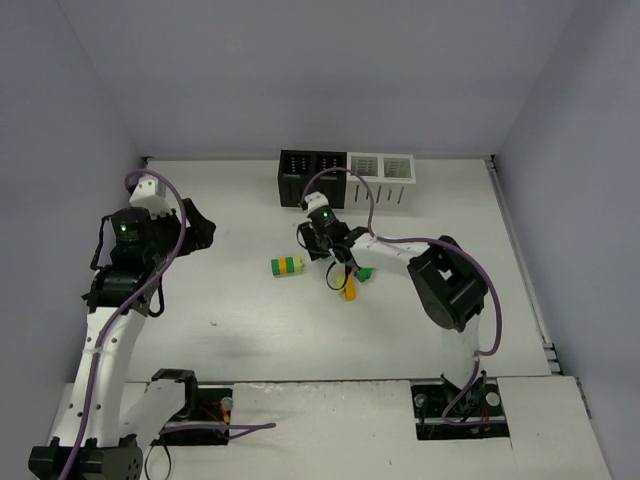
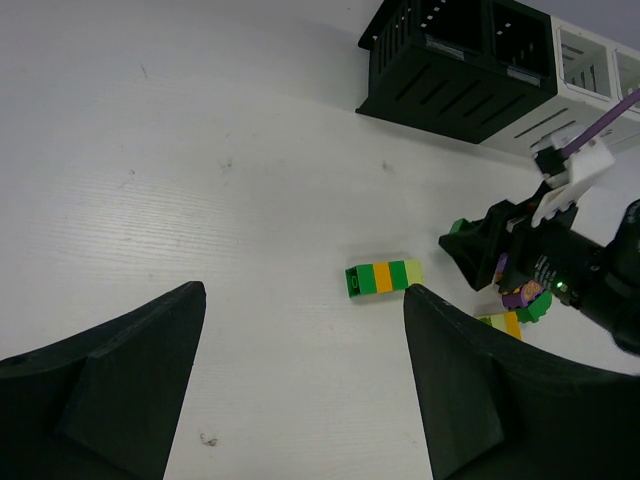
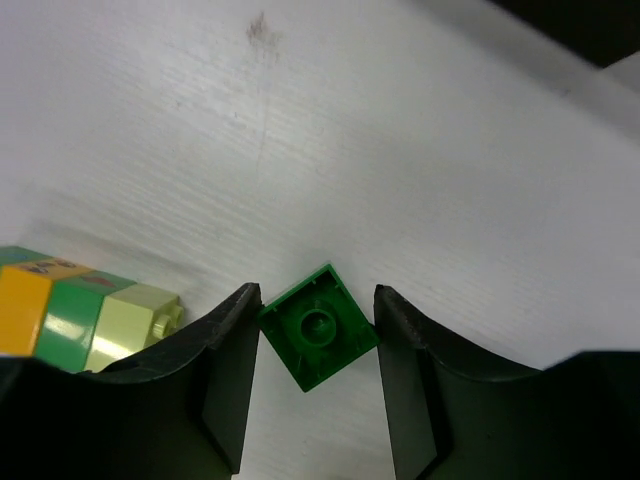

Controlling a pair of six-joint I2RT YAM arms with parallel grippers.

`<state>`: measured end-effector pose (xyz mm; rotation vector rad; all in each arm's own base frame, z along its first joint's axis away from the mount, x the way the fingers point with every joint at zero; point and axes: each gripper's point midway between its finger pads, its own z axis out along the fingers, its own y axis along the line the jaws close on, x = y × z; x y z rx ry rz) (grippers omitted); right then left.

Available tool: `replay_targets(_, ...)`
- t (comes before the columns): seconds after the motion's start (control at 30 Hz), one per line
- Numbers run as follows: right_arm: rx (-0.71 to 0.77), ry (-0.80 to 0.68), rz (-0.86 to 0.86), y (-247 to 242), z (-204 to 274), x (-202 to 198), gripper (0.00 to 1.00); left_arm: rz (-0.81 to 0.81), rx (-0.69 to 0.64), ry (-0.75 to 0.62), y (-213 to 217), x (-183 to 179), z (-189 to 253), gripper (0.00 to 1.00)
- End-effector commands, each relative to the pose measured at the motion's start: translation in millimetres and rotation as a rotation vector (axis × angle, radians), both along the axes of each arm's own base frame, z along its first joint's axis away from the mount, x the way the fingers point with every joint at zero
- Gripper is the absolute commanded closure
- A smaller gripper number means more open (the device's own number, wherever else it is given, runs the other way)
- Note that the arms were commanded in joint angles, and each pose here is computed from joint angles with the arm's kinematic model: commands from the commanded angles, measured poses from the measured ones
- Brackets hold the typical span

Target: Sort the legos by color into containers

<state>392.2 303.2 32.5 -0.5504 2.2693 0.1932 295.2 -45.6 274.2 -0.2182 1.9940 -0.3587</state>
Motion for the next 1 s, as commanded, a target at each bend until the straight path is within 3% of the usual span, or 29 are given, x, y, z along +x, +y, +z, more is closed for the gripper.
replay_targets(0.0, 0.099, -0.276, -0.039, 3, 131, 48, 0.98, -0.001, -0.018, -0.09, -1, 6, 30, 0.26)
replay_targets(0.17, 0.158, -0.397, -0.076, -12, 201, 93, 0.97, 0.001, -0.019, -0.088, 0, 6, 30, 0.26)
replay_targets(0.3, 0.186, -0.431, -0.1, -22, 222, 120, 0.96, 0.001, -0.019, -0.088, 0, 6, 30, 0.26)
replay_targets(0.67, 0.192, -0.507, -0.038, -15, 231, 189, 0.94, -0.004, -0.022, -0.086, -2, 6, 29, 0.26)
replay_targets(0.83, 0.177, -0.5, -0.023, -7, 213, 203, 0.88, -0.002, -0.022, -0.09, -1, 6, 30, 0.26)
replay_targets(0.93, 0.166, -0.491, -0.03, -8, 204, 207, 0.77, -0.005, -0.025, -0.088, -2, 7, 30, 0.26)
replay_targets(0.97, 0.166, -0.488, -0.031, -7, 201, 208, 0.69, -0.007, -0.026, -0.088, -2, 6, 30, 0.26)
